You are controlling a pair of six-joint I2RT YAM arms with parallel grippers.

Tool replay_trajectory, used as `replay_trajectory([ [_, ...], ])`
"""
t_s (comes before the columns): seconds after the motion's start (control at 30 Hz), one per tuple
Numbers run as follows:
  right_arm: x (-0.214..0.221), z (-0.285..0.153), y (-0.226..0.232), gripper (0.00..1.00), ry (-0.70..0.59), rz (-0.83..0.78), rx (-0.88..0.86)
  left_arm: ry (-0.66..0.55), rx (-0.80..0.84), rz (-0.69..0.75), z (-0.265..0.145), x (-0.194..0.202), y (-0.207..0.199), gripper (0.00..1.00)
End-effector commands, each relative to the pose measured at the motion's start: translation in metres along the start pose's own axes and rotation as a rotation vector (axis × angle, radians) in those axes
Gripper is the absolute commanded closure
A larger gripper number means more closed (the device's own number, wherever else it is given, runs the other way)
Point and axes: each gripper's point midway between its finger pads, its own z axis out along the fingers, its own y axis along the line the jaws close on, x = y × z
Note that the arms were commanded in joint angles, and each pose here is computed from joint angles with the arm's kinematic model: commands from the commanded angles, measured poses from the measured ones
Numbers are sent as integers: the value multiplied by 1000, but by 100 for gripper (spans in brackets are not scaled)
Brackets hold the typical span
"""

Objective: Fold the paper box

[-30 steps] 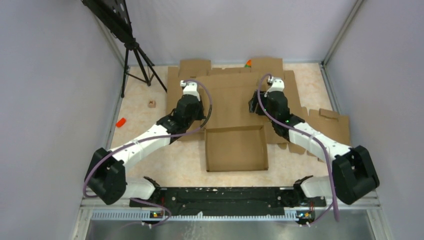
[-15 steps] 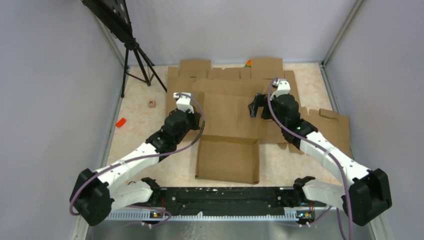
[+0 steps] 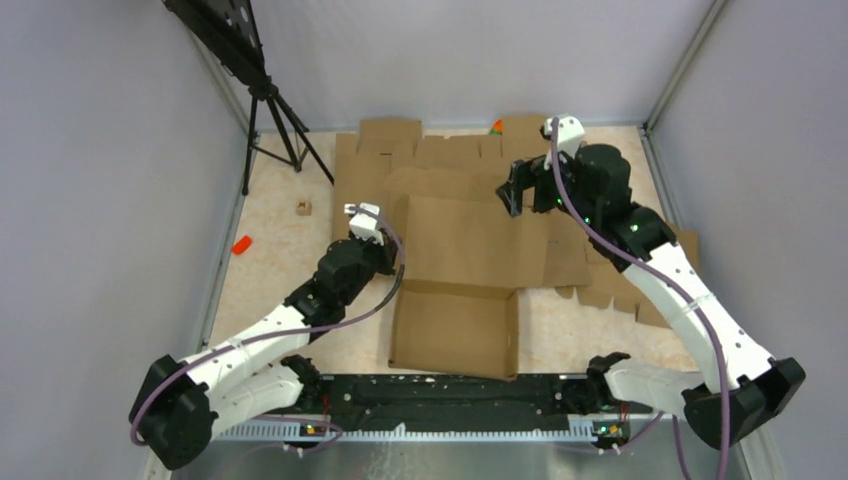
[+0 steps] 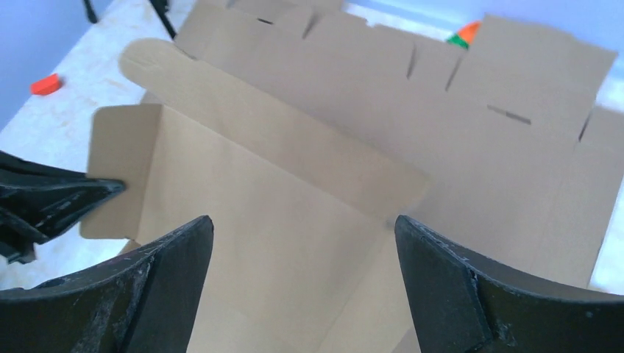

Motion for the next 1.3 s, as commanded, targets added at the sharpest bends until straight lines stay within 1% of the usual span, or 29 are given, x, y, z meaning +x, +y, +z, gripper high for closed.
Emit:
replay_trajectory([
  [0.0,-20,0,23,9,47,-117,-145,-110,81,44,-6,-27,-15,100],
  [0.13,-26,13,35,13,61,-157,-228,-107,107,52,-8,-25,-19,100],
  [0.33,-29,28,52,13,107,-167,-332,-137,132,59,-14,-22,-23,100],
  [0.43,-21,35,55,13,155,-165,-353,-162,149,68,-18,-23,-26,100],
  [0.53,-12,39,54,15,201,-165,-361,-195,162,78,-22,-23,-27,100],
  [0.67,-3,42,54,16,224,-164,-368,-225,179,88,-26,-23,-30,100],
  [0.9,10,39,65,27,267,-172,-455,-243,210,93,-29,-24,-36,100],
  [1.07,18,41,65,29,301,-178,-457,-281,237,94,-36,-30,-41,100],
  [1.2,21,37,69,39,311,-179,-477,-301,241,91,-41,-32,-41,100],
  [1.23,20,36,69,43,311,-179,-478,-302,240,90,-41,-32,-41,100],
  [1.27,20,36,69,50,311,-179,-475,-304,240,89,-42,-32,-41,100],
])
